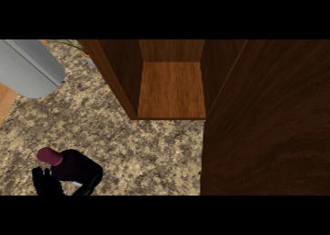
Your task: Pick up the wine, place it into the cabinet and close the cabinet
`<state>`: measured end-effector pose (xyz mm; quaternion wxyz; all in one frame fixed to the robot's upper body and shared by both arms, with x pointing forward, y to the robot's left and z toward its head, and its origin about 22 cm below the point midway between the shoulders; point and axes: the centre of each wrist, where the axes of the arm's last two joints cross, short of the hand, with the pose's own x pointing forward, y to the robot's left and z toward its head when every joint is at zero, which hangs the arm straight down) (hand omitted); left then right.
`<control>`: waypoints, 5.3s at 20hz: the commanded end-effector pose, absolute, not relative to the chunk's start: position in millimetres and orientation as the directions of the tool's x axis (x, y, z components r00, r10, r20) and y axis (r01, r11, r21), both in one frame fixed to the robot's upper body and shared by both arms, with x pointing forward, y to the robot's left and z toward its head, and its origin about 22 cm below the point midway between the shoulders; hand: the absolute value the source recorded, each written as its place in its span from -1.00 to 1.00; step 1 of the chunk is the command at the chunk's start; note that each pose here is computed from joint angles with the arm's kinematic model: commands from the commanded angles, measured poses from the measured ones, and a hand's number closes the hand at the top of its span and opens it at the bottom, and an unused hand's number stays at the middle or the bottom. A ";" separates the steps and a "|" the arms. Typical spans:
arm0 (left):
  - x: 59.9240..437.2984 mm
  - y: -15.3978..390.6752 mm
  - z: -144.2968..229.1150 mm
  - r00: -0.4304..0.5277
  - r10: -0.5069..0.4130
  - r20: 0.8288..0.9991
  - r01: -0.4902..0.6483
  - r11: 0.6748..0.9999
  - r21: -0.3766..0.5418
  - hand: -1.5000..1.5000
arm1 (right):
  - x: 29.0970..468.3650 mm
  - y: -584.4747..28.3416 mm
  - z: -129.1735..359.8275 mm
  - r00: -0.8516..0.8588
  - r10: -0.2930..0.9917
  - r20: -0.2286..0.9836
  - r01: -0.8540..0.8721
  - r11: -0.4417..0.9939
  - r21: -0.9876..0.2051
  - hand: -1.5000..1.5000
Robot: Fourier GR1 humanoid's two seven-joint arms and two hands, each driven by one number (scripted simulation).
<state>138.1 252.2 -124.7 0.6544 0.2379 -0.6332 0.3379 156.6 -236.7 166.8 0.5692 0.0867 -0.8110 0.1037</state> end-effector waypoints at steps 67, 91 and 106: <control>194.6 192.9 26.8 -0.249 0.419 0.873 0.146 0.908 -0.394 1.00 | 167.8 -241.6 157.0 -0.330 -0.006 0.944 -0.252 0.964 -0.083 -1.00; 311.1 95.5 44.7 -0.270 0.179 0.946 0.116 0.981 -0.153 1.00 | 168.3 -243.1 151.5 -0.330 -0.025 0.944 -0.237 0.970 -0.057 -1.00; 310.3 91.2 -19.0 -0.177 0.181 0.967 0.026 0.983 -0.179 1.00 | 178.3 -257.6 144.8 -0.335 -0.042 0.941 -0.234 0.971 -0.040 -1.00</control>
